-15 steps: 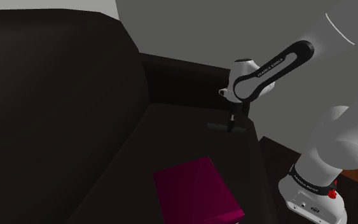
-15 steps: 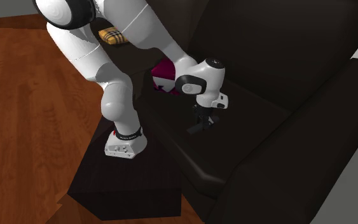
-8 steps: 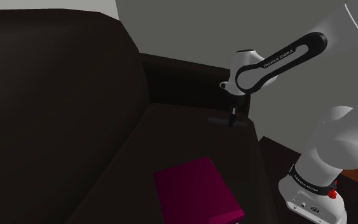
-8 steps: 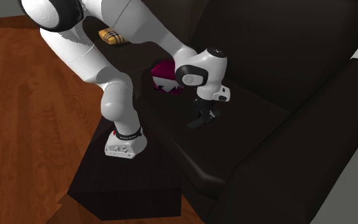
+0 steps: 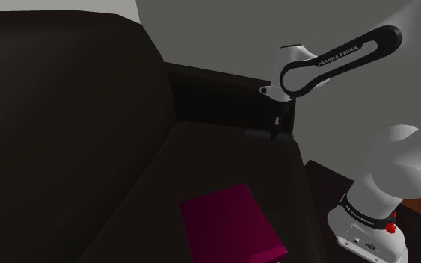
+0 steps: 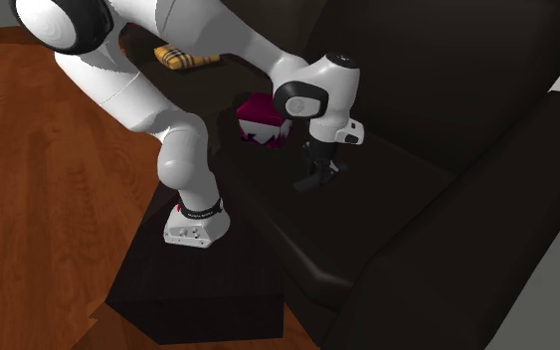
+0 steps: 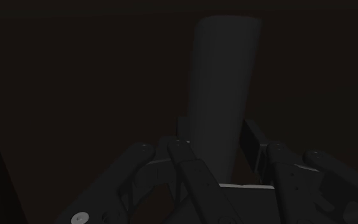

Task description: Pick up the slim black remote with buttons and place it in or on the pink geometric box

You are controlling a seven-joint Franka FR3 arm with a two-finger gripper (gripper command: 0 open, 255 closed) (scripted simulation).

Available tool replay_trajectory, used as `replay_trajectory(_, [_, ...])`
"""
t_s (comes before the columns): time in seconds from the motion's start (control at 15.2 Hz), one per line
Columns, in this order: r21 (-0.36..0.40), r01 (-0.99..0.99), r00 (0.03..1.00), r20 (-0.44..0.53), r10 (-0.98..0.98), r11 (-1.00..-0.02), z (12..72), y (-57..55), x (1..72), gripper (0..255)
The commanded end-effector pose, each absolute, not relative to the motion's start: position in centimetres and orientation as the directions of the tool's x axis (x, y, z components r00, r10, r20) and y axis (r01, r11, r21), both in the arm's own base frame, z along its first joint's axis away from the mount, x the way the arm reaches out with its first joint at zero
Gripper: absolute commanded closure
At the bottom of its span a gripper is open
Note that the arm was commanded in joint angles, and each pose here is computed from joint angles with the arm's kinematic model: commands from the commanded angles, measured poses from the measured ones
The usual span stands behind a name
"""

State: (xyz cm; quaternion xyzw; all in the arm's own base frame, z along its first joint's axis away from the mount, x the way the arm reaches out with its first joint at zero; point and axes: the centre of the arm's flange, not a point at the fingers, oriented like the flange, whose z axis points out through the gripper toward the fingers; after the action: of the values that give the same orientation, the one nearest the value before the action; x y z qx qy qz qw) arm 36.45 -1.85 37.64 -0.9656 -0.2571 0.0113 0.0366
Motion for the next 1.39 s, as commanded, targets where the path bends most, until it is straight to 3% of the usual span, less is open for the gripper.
replay_trajectory(0.0, [-0.077, 0.496, 0.867, -0.003, 0.498, -0.865, 38.7, -1.9, 36.5, 255])
replay_trajectory(1.32, [-0.077, 0.496, 0.867, -0.003, 0.498, -0.865, 49.3, -1.9, 36.5, 255])
